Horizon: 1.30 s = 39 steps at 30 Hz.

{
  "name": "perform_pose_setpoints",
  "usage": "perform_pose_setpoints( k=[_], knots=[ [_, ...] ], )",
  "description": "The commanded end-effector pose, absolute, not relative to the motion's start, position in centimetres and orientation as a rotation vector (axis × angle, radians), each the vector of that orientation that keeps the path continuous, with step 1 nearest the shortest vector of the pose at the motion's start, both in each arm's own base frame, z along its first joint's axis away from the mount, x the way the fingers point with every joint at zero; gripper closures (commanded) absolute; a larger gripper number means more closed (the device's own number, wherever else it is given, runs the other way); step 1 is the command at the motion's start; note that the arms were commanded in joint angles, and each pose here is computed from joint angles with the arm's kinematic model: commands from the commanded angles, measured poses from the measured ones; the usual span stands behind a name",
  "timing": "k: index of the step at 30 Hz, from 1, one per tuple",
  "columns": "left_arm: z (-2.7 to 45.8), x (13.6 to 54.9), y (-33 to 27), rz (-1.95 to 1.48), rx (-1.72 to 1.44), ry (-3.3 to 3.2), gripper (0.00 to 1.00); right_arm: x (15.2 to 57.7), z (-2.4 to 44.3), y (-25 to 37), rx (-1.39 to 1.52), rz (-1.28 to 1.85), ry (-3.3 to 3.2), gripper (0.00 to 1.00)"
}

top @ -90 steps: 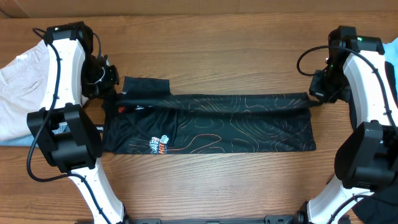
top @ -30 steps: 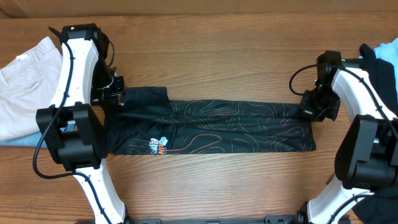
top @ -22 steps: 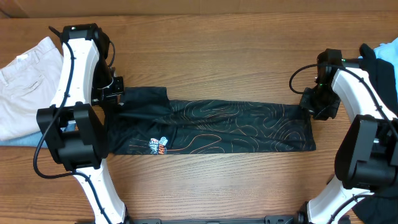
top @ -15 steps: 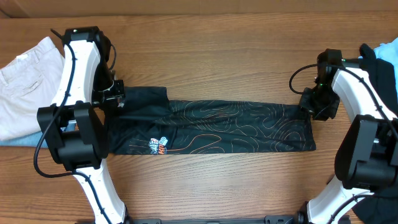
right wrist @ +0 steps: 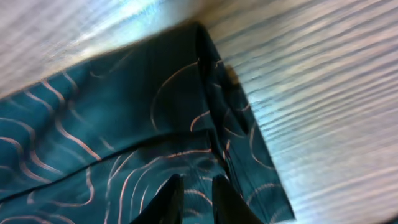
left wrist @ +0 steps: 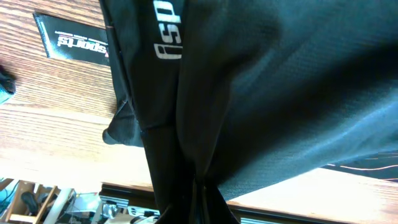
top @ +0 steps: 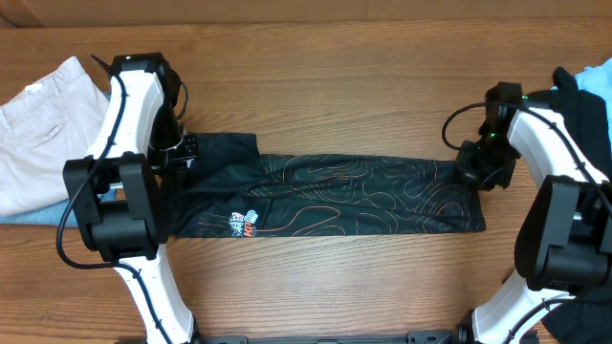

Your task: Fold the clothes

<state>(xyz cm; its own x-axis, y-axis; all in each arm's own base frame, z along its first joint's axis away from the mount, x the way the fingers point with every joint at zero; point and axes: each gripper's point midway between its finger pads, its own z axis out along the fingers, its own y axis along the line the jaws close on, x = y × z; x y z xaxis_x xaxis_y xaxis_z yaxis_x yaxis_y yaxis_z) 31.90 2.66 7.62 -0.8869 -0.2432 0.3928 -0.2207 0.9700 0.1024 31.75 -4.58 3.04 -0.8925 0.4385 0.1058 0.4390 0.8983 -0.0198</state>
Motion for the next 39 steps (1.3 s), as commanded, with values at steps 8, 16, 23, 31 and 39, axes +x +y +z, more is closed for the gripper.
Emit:
perform_pose_setpoints(
  k=[8,16,23,31,39],
  knots=[
    [8.8,30.9,3.5,-0.201,0.354,-2.689,0.96,30.1,0.3,-3.8,-0.685,-0.052,-2.958,0.81],
    [7.9,29.7,3.5,-0.216,0.356,-2.643,0.92,30.1,0.3,-3.8,-0.685,-0.05,-2.957,0.81],
    [4.8,28.1,3.5,-0.228,0.373,-2.605,0.92,30.1,0.3,-3.8,-0.684,-0.05,-2.956,0.81],
    [3.8,28.0,4.4,-0.323,0.444,-2.613,0.96,30.1,0.3,-3.8,-0.684,-0.05,-2.956,0.81],
    [6.5,29.9,4.2,-0.288,0.484,-2.738,0.85,30.2,0.3,-3.9,-0.686,-0.05,-2.961,0.81]
  ],
)
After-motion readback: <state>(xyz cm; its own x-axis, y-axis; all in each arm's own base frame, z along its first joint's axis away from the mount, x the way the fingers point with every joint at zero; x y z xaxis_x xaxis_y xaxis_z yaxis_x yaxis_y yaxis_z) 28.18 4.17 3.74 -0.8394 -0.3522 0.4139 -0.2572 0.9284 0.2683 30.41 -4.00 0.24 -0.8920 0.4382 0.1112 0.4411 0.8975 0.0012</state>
